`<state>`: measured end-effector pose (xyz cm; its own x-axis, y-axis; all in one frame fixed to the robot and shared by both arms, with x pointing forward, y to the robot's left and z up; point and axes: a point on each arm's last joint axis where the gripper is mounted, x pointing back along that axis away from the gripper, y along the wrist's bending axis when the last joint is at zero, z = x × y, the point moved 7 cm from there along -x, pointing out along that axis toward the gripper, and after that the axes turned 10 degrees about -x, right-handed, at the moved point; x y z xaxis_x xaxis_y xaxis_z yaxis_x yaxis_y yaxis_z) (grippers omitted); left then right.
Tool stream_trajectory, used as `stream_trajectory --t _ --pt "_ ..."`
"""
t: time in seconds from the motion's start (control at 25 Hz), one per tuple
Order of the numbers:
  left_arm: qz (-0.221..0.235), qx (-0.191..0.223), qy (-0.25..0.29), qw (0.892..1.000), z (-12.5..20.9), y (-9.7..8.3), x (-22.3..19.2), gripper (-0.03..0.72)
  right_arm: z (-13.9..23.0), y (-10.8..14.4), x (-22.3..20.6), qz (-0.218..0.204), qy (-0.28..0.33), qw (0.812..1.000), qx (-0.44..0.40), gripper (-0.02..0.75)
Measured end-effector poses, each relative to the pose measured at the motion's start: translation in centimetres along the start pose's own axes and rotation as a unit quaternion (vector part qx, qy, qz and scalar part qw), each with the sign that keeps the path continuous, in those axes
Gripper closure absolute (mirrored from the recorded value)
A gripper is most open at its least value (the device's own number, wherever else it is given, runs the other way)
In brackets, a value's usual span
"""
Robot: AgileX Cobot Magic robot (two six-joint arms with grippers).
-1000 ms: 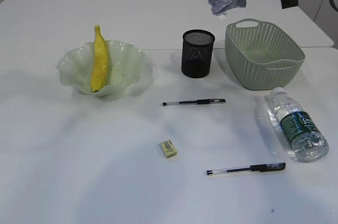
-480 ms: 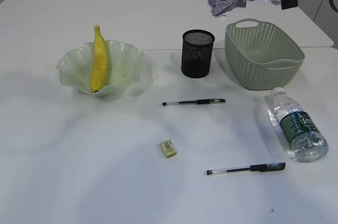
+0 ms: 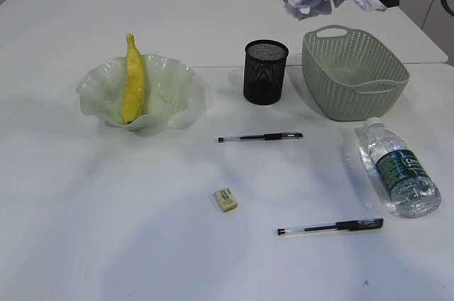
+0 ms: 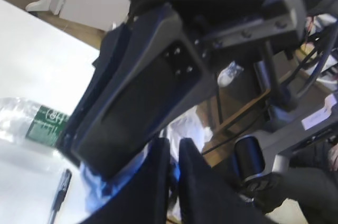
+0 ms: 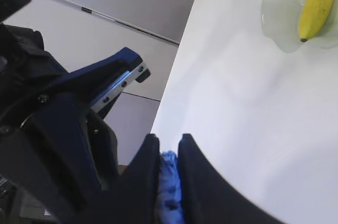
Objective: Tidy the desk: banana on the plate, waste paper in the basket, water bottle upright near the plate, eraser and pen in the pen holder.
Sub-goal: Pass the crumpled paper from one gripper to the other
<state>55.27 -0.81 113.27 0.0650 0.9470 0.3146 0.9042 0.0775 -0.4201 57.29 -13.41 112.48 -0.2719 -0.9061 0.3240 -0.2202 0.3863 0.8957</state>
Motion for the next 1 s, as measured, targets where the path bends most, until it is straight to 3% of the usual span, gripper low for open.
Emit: stream_trajectory --t 0.56,1.0 --pt "0.004 0.003 -0.006 1.000 -0.21 -0.14 0.00 0.670 0.12 0.06 -0.06 -0.001 0.003 1.000 0.001 0.685" --pt "0.004 0.002 -0.001 1.000 -0.03 -0.13 0.00 0.498 0.13 0.10 -0.09 -0.002 0.003 1.000 0.003 0.687"
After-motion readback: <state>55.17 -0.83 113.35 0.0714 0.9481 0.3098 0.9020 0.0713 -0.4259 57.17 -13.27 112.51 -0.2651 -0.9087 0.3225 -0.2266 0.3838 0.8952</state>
